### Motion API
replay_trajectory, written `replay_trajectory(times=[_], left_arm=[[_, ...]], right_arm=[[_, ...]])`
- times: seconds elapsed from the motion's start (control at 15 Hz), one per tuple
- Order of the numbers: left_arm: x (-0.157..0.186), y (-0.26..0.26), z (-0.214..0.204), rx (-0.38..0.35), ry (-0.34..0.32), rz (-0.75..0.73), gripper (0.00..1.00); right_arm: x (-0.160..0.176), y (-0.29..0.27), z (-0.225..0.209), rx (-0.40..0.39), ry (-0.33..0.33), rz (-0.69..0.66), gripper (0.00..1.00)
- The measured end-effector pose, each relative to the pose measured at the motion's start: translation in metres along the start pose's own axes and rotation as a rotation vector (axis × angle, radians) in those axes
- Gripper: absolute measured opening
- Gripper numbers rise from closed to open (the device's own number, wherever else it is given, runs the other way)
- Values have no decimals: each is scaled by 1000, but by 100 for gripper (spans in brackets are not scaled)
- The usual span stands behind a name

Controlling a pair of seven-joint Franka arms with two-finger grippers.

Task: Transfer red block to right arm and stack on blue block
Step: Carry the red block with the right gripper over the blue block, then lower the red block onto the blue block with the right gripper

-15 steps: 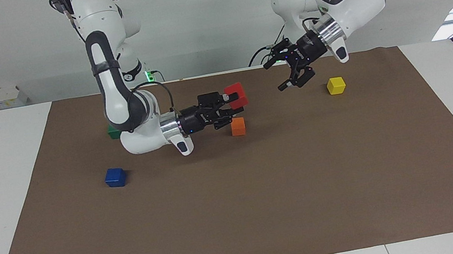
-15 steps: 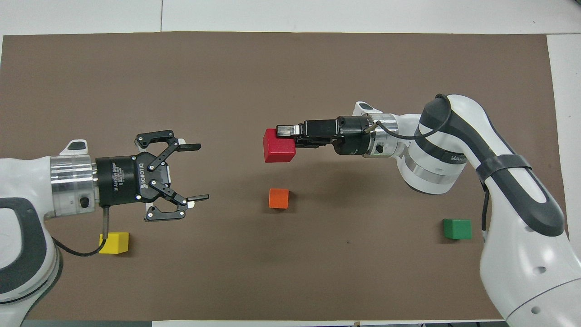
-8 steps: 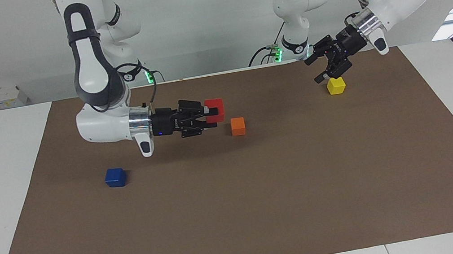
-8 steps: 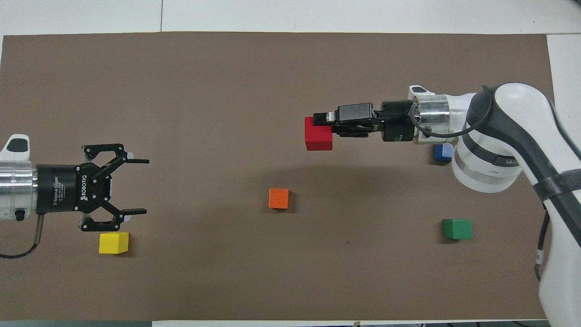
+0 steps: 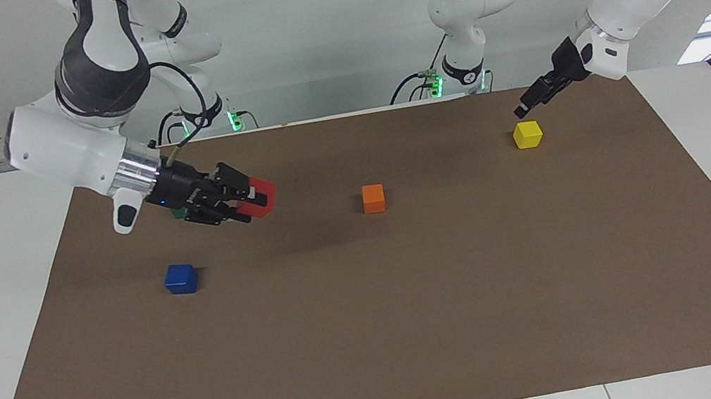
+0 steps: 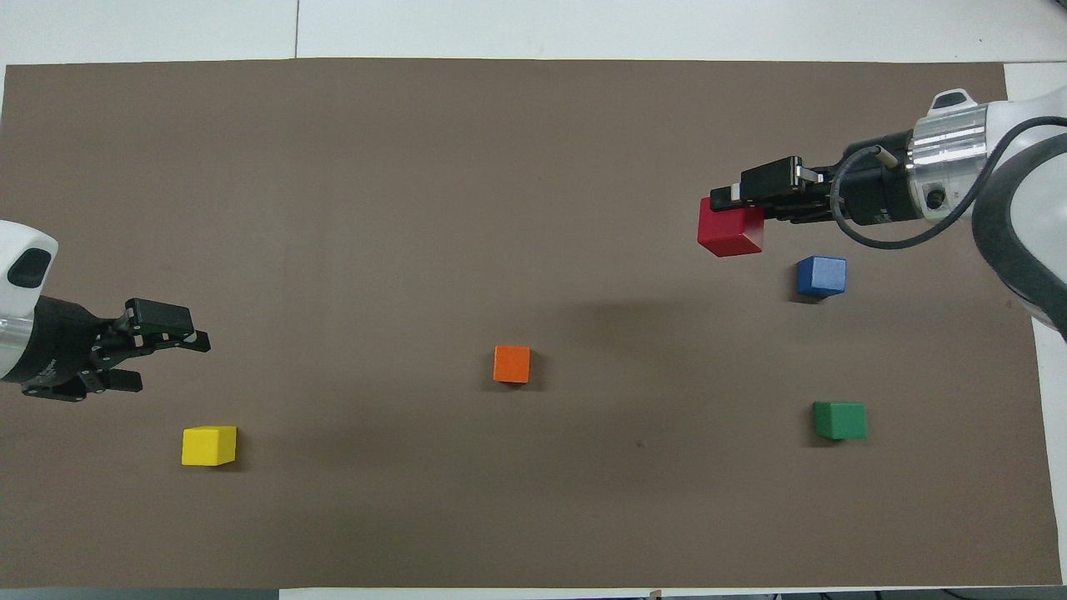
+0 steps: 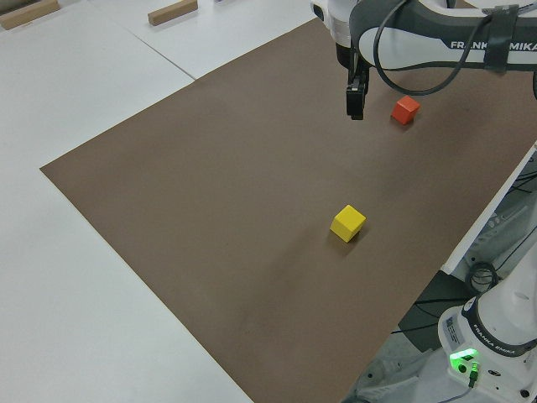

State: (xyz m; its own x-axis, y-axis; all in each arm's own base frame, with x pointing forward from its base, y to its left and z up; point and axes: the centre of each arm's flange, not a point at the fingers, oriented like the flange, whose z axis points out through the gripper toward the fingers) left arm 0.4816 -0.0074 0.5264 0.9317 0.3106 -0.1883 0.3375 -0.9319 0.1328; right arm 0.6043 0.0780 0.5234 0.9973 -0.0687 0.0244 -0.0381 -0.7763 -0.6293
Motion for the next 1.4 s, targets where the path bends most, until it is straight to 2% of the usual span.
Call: replay_trajectory(times=[0.13,0.2,0.4,0.53,0.73,0.93,1.13,1.4], left_arm=[[6,0,-17,151,71,93,100],[7,5,-25,185,95,129,100],[12,11,-41,209,115,175,100],[19,16,-52,207,116,185,100],[31,26,-68,200,115,197,100],[46,23,-82,187,123,185,100],[54,23,-87,190,95,178,100],[50,35,-83,197,78,199,100]], right_arm=[[-6,1,-17,-145,-30,-12,56],[-8,6,-25,-204,-52,-15,56],[-13,32,-38,-376,-109,-22,56],[-14,47,-42,-456,-133,-19,56],[-8,67,-35,-538,-153,-19,56],[1,91,-15,-599,-127,-32,56],[5,118,8,-606,-101,-25,56],[7,143,33,-612,-63,-31,56]])
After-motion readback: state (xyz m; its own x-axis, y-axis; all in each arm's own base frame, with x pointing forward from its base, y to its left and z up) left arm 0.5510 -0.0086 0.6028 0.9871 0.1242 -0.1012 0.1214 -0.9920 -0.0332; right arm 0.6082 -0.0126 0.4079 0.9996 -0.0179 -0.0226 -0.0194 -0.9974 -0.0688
